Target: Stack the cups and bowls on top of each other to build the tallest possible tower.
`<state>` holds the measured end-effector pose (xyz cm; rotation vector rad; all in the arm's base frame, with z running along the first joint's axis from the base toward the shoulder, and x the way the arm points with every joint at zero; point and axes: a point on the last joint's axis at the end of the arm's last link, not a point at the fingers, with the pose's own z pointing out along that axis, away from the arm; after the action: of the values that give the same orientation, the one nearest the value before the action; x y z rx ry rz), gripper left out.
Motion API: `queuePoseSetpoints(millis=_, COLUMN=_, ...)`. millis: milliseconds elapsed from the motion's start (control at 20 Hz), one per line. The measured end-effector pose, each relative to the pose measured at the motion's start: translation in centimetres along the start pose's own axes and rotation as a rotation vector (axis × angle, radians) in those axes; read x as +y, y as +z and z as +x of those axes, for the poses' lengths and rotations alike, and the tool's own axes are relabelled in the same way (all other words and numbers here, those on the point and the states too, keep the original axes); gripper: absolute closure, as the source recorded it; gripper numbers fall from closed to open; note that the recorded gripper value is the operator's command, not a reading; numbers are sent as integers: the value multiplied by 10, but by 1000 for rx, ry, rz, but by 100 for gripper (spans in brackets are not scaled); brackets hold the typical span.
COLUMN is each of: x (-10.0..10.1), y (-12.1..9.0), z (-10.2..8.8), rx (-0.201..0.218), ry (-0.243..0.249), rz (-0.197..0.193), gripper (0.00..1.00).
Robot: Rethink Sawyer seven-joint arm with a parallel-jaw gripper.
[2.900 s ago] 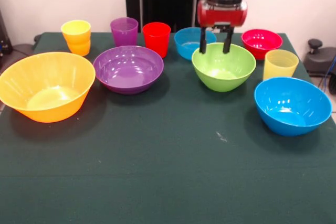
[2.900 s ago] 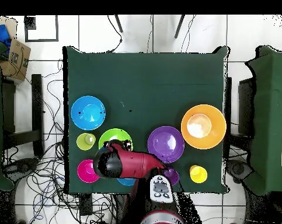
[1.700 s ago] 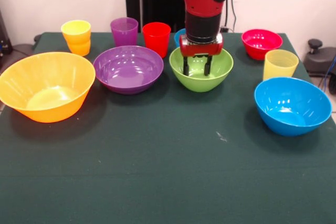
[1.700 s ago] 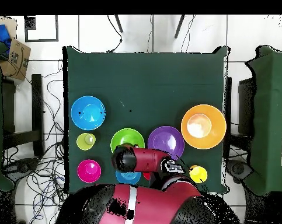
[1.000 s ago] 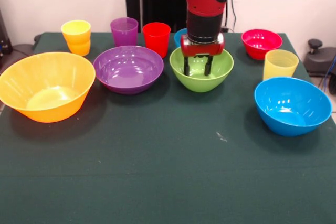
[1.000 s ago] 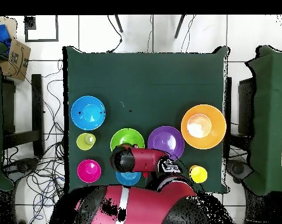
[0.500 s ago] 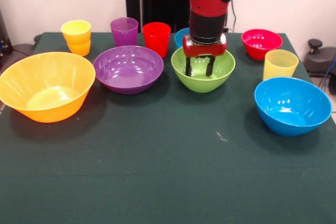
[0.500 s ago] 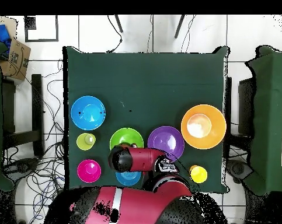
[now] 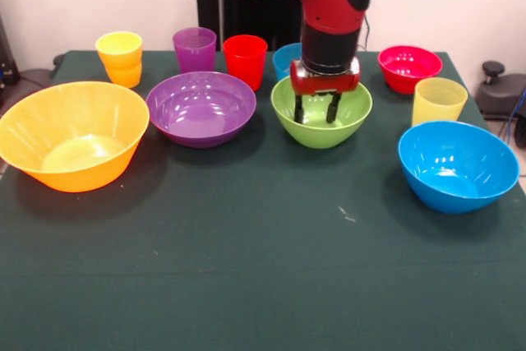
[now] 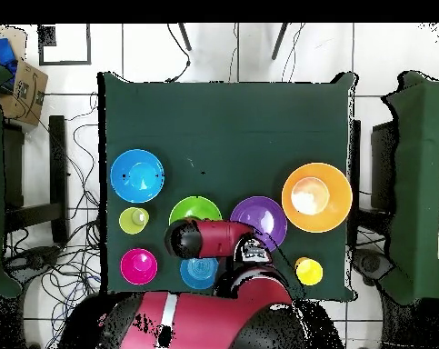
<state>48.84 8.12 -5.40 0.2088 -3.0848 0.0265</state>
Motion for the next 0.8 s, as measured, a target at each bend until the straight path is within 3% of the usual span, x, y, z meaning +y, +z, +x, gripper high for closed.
queuePoseSetpoints(millis=450, x=-2, y=0, z=-29, rx=72, ry=-13, rz=2, gripper=0)
queuePoseSetpoints(millis=500, x=-5, y=-1, z=-41, rx=78, ry=-12, rz=3, gripper=0)
queuePoseSetpoints(millis=700, x=-9, y=-2, z=-60, rx=75, ry=-11, rz=5, gripper=0)
queuePoseSetpoints(millis=800, x=-13, y=-4, z=-79, rx=54, ry=-8, rz=7, gripper=0)
